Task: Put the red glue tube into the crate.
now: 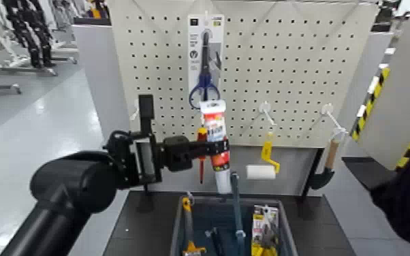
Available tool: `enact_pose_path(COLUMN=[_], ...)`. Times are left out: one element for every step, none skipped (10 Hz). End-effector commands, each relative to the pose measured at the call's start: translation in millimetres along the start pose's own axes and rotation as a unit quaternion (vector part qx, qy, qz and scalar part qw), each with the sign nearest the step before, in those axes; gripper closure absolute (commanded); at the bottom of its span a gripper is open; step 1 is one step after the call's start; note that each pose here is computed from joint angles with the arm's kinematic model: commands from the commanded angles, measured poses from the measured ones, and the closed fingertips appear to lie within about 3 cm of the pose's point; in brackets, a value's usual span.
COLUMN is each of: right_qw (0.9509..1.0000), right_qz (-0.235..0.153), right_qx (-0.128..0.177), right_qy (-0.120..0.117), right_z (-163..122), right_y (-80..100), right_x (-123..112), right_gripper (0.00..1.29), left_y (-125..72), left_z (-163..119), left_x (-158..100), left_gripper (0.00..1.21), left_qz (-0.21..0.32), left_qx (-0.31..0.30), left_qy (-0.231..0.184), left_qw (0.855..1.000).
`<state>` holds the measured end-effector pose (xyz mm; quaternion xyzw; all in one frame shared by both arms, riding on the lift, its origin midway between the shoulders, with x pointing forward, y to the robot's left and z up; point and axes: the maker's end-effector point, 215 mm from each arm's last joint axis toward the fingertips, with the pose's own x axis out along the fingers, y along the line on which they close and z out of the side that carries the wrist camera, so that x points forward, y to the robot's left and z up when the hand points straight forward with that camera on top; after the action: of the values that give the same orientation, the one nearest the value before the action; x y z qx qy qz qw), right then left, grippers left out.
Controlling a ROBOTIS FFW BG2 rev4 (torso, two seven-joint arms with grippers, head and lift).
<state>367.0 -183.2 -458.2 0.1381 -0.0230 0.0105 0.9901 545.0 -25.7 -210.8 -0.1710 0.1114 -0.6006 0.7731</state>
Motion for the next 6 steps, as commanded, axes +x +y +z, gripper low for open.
enact_pose_path(right_qw=[1.0000,1.0000,1.0000,1.0000,1.0000,1.0000], right_qz=[0.000,0.001,0.001,0.002,0.002,0.002], right_qx=[0.002,0.003,0.003,0.003,0.003,0.003], right_qy=[-0.001,-0.002,-0.004,-0.004,-0.005,-0.005], right_z=[0.3,1.0,2.0,1.8,2.7,2.7], right_y=[2.4,3.3,3.3,4.1,4.1,4.1], right_x=[0.3,1.0,1.0,1.0,1.0,1.0], right_gripper=[0.06,0.06,0.06,0.06,0.06,0.06], left_y=[7.0,9.5,10.5,12.8,14.0,12.8], left_z=[-36.6,-45.8,-57.4,-69.0,-79.5,-88.7], left_x=[0.8,-0.3,-0.7,-2.5,-3.7,-2.8], left_gripper=[1.12,1.12,1.12,1.12,1.12,1.12], left_qz=[-0.002,-0.001,-0.001,0.001,0.003,0.002], left_qx=[-0.030,-0.032,-0.037,-0.039,-0.041,-0.045], left_qy=[0.020,0.030,0.041,0.053,0.064,0.071], left_qw=[0.999,0.999,0.999,0.998,0.997,0.996])
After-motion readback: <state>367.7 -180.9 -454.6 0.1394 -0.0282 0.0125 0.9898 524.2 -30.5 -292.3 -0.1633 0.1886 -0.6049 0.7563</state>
